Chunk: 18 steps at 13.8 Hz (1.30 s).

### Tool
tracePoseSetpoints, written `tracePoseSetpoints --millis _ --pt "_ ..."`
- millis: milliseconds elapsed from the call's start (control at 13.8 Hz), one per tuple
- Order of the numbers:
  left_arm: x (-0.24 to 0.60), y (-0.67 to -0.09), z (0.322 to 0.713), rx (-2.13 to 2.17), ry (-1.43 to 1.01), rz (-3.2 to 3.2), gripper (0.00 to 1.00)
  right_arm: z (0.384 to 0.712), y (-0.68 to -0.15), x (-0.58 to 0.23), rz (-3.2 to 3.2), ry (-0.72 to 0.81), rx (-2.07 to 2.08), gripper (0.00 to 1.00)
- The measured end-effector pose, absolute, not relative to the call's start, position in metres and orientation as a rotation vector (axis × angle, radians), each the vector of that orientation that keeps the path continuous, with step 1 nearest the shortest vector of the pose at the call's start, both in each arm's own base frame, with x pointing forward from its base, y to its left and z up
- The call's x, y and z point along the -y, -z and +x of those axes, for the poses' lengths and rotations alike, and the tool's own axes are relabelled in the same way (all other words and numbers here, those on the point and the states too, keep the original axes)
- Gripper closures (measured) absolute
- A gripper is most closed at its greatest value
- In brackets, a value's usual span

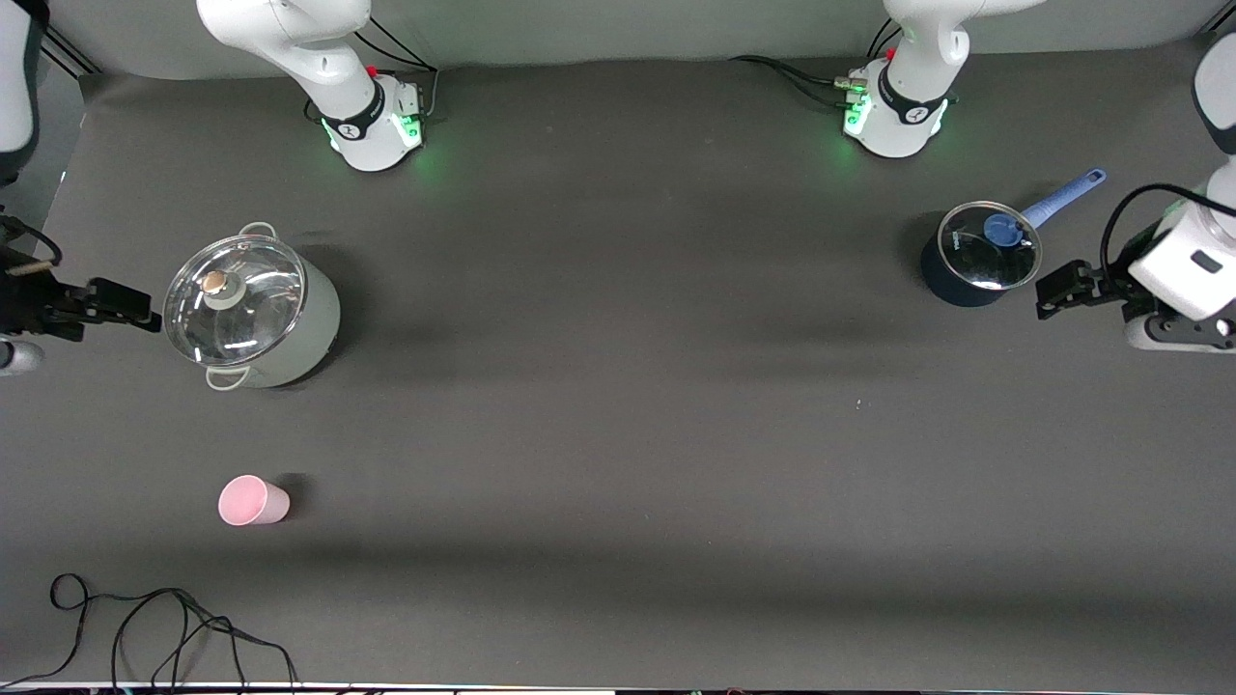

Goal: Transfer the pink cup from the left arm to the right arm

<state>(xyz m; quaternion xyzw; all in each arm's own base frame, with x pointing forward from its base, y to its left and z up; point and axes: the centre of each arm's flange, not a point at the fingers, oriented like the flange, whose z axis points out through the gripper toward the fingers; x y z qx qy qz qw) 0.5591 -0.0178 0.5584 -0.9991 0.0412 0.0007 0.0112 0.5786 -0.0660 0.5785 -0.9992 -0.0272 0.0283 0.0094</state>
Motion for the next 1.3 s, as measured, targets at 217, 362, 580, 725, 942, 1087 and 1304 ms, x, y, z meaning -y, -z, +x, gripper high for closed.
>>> tracePoseSetpoints --millis 217,362,580,725,942,1087,1304 --pt "0.035 -0.571 0.548 -0.186 -0.01 -3.109 0.0 0.562 -0.579 0.086 -3.11 -0.068 0.032 0.0" --pt "0.03 -0.575 0.551 -0.297 0.027 -3.099 0.0 0.561 -0.58 0.078 -3.109 -0.054 -0.009 0.0" --pt "0.022 -0.579 0.562 -0.368 0.103 -3.089 0.0 0.564 -0.581 0.057 -3.11 -0.046 -0.056 0.0" --pt "0.018 -0.576 0.564 -0.365 0.099 -3.09 0.0 0.564 -0.582 0.056 -3.11 -0.042 -0.055 0.0" --pt "0.015 -0.571 0.566 -0.364 0.08 -3.092 0.0 0.564 -0.583 0.056 -3.11 -0.039 -0.055 0.0" --pt "0.013 -0.566 0.568 -0.367 0.066 -3.094 0.0 0.563 -0.583 0.056 -3.11 -0.042 -0.055 0.0" --pt "0.014 -0.563 0.569 -0.373 0.06 -3.094 0.0 0.56 -0.581 0.056 -3.109 -0.086 -0.052 0.0"
